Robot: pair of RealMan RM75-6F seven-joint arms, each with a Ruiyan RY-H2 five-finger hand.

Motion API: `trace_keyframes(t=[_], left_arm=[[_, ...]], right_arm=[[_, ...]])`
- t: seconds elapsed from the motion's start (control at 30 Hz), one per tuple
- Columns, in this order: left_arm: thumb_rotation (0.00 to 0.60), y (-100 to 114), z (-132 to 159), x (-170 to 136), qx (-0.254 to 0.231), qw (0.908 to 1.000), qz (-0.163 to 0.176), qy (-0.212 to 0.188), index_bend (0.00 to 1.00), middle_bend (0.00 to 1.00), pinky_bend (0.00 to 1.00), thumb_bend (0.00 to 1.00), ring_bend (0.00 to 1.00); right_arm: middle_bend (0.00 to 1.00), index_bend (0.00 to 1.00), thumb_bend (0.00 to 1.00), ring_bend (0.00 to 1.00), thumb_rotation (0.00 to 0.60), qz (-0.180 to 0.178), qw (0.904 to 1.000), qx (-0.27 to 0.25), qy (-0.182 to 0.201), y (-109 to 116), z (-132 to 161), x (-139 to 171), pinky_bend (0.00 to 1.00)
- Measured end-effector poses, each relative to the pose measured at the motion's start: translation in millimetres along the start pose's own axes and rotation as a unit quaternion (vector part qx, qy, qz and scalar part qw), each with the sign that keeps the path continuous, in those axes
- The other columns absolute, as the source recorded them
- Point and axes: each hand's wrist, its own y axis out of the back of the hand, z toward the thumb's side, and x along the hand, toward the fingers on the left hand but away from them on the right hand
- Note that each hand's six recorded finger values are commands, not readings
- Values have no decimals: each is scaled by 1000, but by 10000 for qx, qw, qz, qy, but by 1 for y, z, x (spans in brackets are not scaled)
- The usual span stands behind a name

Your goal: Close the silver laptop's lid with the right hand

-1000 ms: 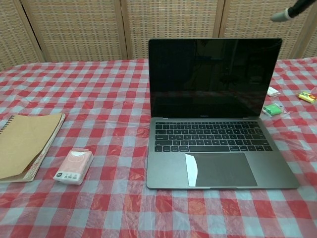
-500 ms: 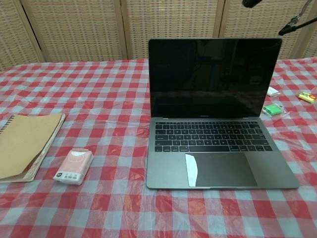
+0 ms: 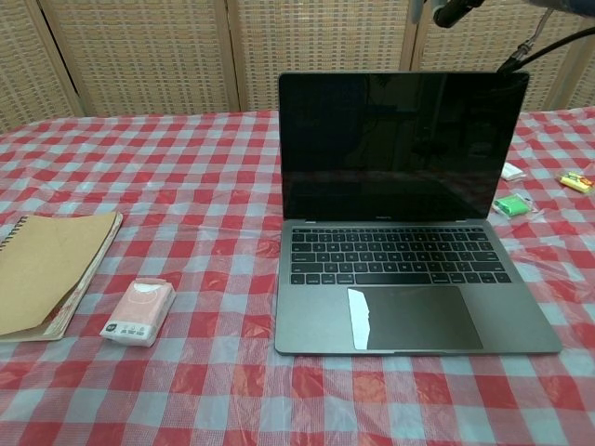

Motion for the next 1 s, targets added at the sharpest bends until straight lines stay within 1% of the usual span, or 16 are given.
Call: trace_keyframes(t=[0.23,0.5,0.77,1.0], left_arm=[[600,-1,0,0,-10,10000,-43,-13,0,0,0,117,0],[600,0,0,0,-21,10000,-29,-3,0,0,0,118,0],[600,0,1,0,-21,10000,-51,-33,0,0,0,119,0],[600,0,1,-1,-18,10000,-45,-51,0,0,0,118,0]], right_arm=[[335,474,1000,264,600,175,9998,57,-31,-11,3,-1,357],[357,500,1000,283,600,276,9996,66,9,-18,10,1,375],[361,503,1000,286,600,321,9995,59,47,-21,15,3,377],[361,503,1000,287,600,446,9990,41,-3,-31,11,4,376]])
